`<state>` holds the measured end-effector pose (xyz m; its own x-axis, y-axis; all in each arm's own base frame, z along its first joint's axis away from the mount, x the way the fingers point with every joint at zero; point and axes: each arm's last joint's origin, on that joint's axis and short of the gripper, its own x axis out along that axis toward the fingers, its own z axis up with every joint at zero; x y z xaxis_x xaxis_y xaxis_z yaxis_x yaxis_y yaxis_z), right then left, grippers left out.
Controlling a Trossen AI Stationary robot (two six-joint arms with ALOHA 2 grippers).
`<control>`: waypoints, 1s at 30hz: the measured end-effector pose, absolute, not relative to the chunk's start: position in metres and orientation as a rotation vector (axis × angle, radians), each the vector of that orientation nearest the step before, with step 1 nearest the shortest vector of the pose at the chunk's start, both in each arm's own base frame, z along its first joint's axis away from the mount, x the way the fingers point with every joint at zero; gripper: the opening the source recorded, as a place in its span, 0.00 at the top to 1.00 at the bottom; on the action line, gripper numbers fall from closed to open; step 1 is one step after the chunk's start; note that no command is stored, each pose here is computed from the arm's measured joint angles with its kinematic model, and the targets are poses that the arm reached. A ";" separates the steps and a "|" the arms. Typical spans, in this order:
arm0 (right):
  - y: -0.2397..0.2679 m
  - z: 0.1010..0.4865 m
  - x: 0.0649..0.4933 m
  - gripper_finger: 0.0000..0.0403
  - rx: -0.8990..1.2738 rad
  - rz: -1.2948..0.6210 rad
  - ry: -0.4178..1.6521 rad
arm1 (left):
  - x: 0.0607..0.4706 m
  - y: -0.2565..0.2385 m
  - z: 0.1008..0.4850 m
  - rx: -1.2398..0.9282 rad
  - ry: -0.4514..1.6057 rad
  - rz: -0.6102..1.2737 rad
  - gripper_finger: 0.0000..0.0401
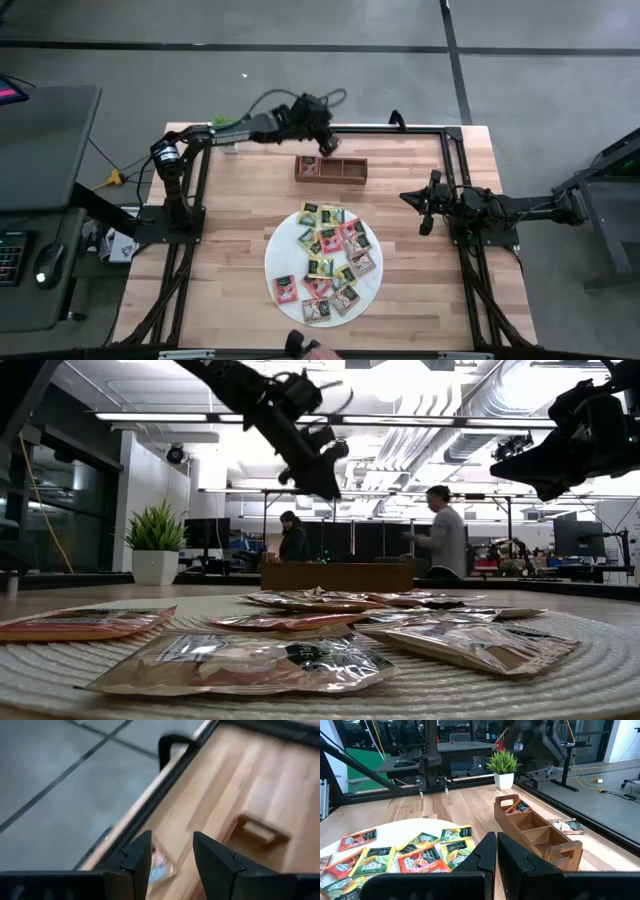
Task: Pick & Place Tea
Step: Put the brown tea bag into the middle section of the wooden organizer
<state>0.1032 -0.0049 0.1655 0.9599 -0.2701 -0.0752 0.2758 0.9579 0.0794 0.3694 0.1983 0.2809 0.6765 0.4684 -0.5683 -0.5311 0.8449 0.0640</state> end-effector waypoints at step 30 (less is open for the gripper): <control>-0.005 0.166 0.103 0.97 0.090 -0.274 0.064 | 0.365 0.273 0.277 -0.732 0.742 0.378 0.32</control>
